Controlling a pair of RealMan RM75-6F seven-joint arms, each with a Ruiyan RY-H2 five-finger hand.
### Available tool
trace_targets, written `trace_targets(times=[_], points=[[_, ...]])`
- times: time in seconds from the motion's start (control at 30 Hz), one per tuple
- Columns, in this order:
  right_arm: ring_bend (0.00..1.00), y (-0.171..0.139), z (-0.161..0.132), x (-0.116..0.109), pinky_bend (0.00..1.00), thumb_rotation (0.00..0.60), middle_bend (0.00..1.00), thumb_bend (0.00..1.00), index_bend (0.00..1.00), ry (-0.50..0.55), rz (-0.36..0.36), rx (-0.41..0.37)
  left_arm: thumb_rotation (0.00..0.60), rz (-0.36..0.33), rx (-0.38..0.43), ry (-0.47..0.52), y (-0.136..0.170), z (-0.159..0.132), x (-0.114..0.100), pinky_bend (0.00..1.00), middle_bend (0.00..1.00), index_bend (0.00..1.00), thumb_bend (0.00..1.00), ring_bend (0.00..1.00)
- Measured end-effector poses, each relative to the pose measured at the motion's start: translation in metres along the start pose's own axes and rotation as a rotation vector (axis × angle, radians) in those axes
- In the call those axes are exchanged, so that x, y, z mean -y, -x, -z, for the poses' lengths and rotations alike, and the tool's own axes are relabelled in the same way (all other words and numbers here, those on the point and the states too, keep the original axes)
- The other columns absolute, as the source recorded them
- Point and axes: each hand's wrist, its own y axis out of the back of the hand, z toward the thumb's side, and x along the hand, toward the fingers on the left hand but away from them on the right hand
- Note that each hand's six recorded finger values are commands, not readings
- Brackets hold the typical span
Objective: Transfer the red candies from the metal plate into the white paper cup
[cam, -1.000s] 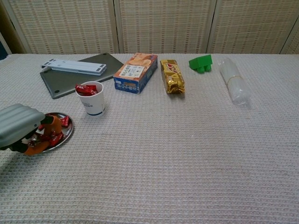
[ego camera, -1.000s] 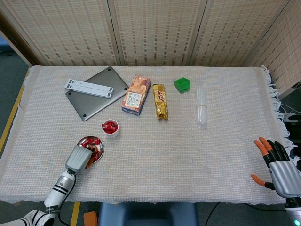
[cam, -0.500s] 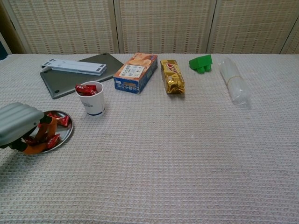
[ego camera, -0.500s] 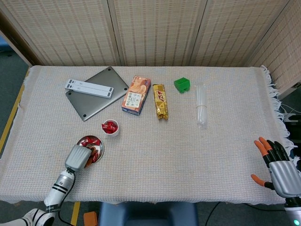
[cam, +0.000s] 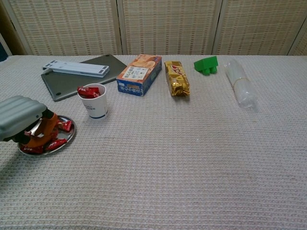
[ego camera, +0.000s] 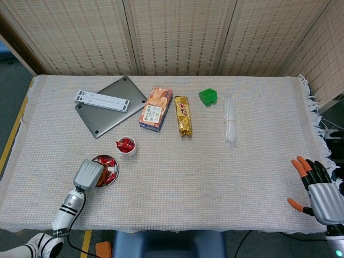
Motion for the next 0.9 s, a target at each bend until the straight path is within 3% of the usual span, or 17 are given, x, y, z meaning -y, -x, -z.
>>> trace_targets(times=[0.17, 0.23, 0.37, 0.5, 0.77, 0.9], points=[[0.00, 0.000, 0.000, 0.001, 0.00, 0.600, 0.00, 0.06, 0.00, -0.002, -0.002, 0.000, 0.600, -0.005, -0.001, 0.005, 0.000, 0.000, -0.004, 1.00, 0.69, 0.67, 0.48, 0.69], [0.00, 0.001, 0.000, 0.001, 0.00, 0.600, 0.00, 0.06, 0.00, -0.002, -0.003, 0.000, 0.600, -0.013, 0.003, 0.006, 0.002, 0.001, -0.006, 1.00, 0.66, 0.62, 0.46, 0.69], [0.00, 0.000, -0.001, 0.001, 0.00, 0.600, 0.00, 0.06, 0.00, -0.002, -0.006, -0.003, 0.600, 0.004, 0.007, -0.009, 0.006, 0.002, -0.005, 1.00, 0.38, 0.37, 0.42, 0.69], [0.00, 0.000, 0.000, 0.000, 0.00, 0.600, 0.00, 0.06, 0.00, 0.000, -0.002, -0.001, 0.600, 0.046, -0.003, -0.021, 0.010, 0.005, -0.001, 1.00, 0.20, 0.27, 0.40, 0.69], [0.00, 0.000, 0.000, 0.001, 0.00, 0.600, 0.00, 0.06, 0.00, -0.002, -0.004, 0.000, 0.600, 0.093, -0.036, -0.034, 0.018, 0.017, 0.003, 1.00, 0.18, 0.24, 0.40, 0.69], [0.00, 0.000, 0.000, 0.000, 0.00, 0.600, 0.00, 0.06, 0.00, -0.002, -0.003, 0.000, 0.600, 0.124, -0.053, -0.041, 0.019, 0.022, 0.008, 1.00, 0.25, 0.20, 0.40, 0.69]])
